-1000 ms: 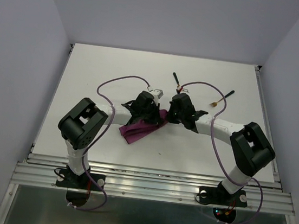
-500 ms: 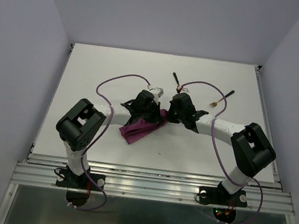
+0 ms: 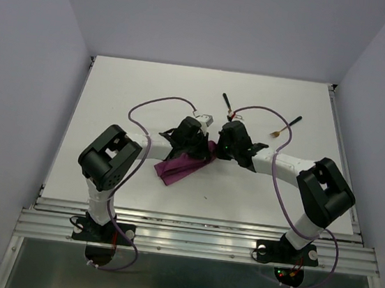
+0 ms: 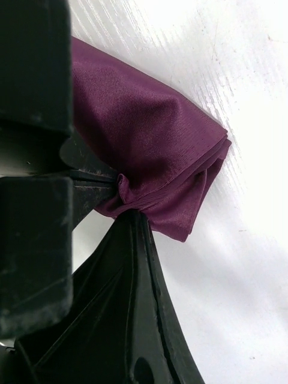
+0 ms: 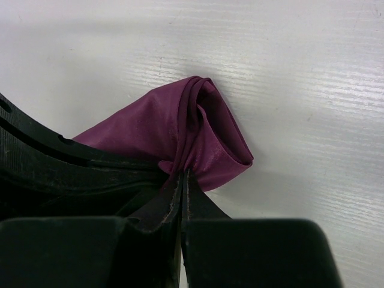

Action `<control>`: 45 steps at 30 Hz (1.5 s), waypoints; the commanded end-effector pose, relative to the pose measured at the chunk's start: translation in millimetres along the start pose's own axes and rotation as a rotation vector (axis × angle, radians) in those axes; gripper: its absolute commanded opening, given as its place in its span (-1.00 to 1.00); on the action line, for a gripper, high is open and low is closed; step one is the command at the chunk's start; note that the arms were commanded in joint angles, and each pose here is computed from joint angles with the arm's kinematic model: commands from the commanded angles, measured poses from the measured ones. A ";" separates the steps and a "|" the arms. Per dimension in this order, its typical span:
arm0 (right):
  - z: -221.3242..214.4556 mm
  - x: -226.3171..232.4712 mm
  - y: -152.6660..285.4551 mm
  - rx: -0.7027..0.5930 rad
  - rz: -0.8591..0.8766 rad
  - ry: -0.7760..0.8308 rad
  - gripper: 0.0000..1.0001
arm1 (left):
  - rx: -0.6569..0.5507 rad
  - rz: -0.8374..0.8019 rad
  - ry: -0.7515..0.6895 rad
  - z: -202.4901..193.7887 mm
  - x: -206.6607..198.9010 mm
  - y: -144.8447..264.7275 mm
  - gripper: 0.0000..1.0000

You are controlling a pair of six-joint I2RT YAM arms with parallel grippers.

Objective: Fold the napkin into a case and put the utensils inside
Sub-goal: Stuff the top corner of the smaller-rectangle-folded napkin into the folded napkin.

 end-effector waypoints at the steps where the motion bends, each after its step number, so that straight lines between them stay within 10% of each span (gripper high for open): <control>1: 19.4 15.8 10.1 -0.080 0.069 -0.012 -0.99 | -0.003 -0.039 -0.025 7.0 -14.4 -2.4 -1.00; 45: 17.8 9.5 12.5 -0.092 0.033 -0.036 -0.99 | -0.003 -0.070 -0.040 6.1 -34.9 13.5 -0.85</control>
Point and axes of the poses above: each gripper's point midway between its finger pads, its own y axis back along the fingers, its own x axis along the line the jaws close on, z = x × y, the point moved 4 cm from there along y, back along the fingers, and after that the axes turned 7 degrees about y, right-handed, at the moved point
